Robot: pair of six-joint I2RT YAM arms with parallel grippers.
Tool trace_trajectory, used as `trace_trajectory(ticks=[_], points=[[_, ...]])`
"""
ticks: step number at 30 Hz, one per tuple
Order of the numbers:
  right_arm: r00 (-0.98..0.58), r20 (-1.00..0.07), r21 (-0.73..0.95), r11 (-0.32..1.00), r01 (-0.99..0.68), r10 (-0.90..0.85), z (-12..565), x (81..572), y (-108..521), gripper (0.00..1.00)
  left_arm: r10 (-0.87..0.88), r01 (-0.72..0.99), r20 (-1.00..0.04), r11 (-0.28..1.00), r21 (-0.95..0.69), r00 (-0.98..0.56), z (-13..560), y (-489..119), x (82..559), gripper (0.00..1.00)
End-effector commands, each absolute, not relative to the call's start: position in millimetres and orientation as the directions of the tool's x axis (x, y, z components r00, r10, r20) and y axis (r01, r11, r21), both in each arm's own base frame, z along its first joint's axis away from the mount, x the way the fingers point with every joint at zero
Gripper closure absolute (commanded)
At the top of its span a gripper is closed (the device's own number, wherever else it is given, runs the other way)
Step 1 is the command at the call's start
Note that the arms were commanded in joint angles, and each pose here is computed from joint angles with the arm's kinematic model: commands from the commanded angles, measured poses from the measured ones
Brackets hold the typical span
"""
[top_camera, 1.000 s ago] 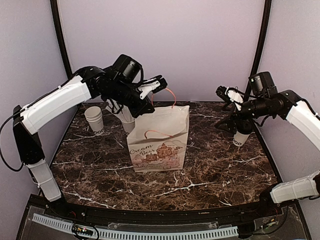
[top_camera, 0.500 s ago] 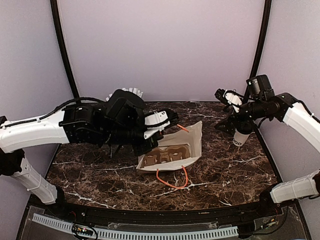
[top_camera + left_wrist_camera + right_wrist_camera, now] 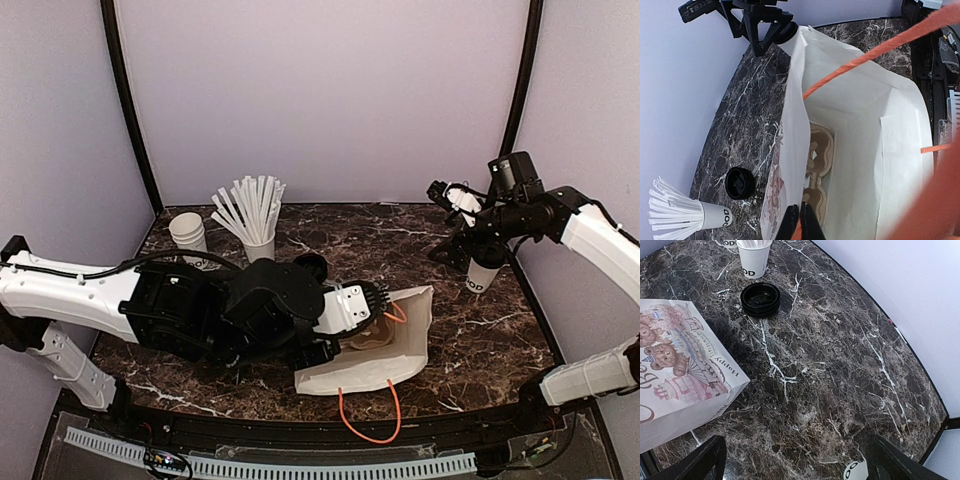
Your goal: Pack the takeout coffee
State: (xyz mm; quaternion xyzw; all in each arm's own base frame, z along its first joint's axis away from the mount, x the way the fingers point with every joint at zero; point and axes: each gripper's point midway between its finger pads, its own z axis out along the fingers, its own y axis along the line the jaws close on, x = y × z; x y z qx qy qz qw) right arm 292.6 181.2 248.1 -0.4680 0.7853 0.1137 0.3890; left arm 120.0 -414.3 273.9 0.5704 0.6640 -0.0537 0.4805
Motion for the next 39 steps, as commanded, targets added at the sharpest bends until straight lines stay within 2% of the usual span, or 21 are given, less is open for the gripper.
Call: trace_trajectory(ticks=[1,8,14,18,21,24,31,39], points=[[-0.264,-0.726,-0.201,0.564,-0.801,-0.635,248.7,299.9,177.5,0.01,0.728,0.768,-0.680,0.387,0.511,0.085,266.7,-413.0,127.7,1.00],[-0.284,-0.739,-0.192,0.595,-0.781,-0.611,259.7,305.5,168.2,0.01,0.672,0.743,-0.733,0.437,0.508,0.106,297.1,-414.3,148.7,1.00],[-0.342,-0.725,-0.159,0.629,-0.761,-0.597,257.9,318.6,150.7,0.01,0.534,0.843,-0.842,0.486,0.231,-0.077,310.2,-399.7,190.3,1.00],[-0.372,-0.715,-0.147,0.647,-0.748,-0.592,251.7,325.2,141.1,0.01,0.471,0.914,-0.863,0.405,0.031,-0.180,310.4,-399.2,196.7,1.00],[-0.384,-0.705,-0.135,0.645,-0.752,-0.596,245.4,326.8,139.1,0.01,0.455,0.924,-0.856,0.376,-0.064,-0.244,310.3,-395.9,205.6,1.00],[-0.399,-0.696,-0.124,0.647,-0.752,-0.597,241.1,329.1,137.7,0.01,0.450,0.939,-0.846,0.306,-0.156,-0.287,315.4,-398.9,198.5,1.00],[-0.432,-0.692,-0.092,0.664,-0.742,-0.578,239.4,337.4,129.4,0.01,0.443,0.902,-0.786,0.237,-0.362,-0.432,318.3,-404.0,193.1,1.00],[-0.468,-0.682,-0.071,0.688,-0.722,-0.562,230.6,343.9,119.4,0.01,0.492,0.849,-0.692,0.299,-0.436,-0.528,299.1,-399.4,210.3,1.00]])
